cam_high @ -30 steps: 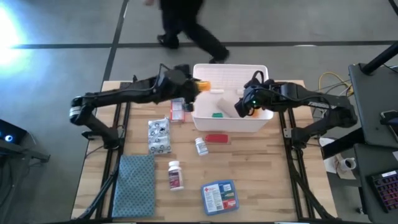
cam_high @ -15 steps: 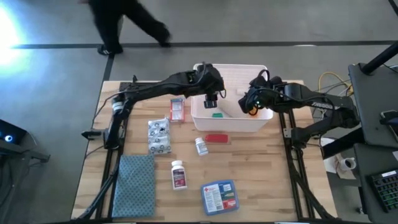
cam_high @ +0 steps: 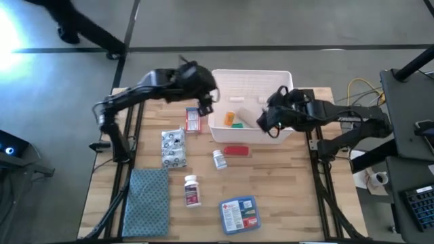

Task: Pick & place medical supplies in basket/bin
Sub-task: Put the red bandage into the bin

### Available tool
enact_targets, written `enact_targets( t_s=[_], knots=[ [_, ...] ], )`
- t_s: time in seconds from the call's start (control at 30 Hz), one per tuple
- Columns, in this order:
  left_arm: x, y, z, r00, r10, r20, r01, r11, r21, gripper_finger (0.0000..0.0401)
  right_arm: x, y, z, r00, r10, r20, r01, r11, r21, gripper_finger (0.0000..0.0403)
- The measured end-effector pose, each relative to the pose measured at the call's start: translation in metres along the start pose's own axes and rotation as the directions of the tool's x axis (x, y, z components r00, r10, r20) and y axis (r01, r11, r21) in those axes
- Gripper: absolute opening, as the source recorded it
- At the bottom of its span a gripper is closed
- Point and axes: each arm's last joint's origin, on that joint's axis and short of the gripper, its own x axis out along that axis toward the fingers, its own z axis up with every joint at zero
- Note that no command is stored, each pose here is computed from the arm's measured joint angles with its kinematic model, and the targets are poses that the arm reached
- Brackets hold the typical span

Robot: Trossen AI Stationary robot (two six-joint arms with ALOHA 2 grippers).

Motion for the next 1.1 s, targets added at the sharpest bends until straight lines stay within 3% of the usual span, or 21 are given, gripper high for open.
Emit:
enact_targets(
  t_s=[0.17, 0.37, 0.63, 0.77, 0.97, 1.1],
  knots=[
    [-0.020, 0.003, -0.041, 0.999, -0.007, -0.048, 0.001, 0.992, -0.127, 0.0274, -0.023, 0.036, -0.009, 0.958, 0.286, -0.005, -0.286, 0.957, -0.040, 0.0295],
    [-0.032, -0.007, -0.103, 0.999, -0.027, -0.037, 0.017, 0.971, -0.237, 0.0274, -0.042, 0.073, -0.039, 0.907, 0.403, -0.122, -0.406, 0.914, -0.002, 0.0286],
    [-0.040, -0.026, -0.172, 0.993, -0.107, 0.055, 0.121, 0.886, -0.449, 0.0274, -0.029, 0.133, -0.094, 0.902, 0.327, -0.283, -0.383, 0.908, -0.171, 0.0288],
    [-0.045, -0.031, -0.196, 0.987, -0.139, 0.074, 0.158, 0.844, -0.512, 0.0274, -0.010, 0.159, -0.118, 0.876, 0.272, -0.399, -0.336, 0.937, -0.098, 0.0283],
    [-0.052, -0.032, -0.213, 0.982, -0.155, 0.107, 0.189, 0.803, -0.566, 0.0274, 0.022, 0.186, -0.135, 0.872, 0.217, -0.438, -0.277, 0.958, -0.077, 0.0271],
    [-0.053, -0.031, -0.215, 0.982, -0.154, 0.113, 0.191, 0.801, -0.568, 0.0274, 0.052, 0.193, -0.138, 0.899, 0.136, -0.417, -0.216, 0.965, -0.152, 0.0265]
  ],
)
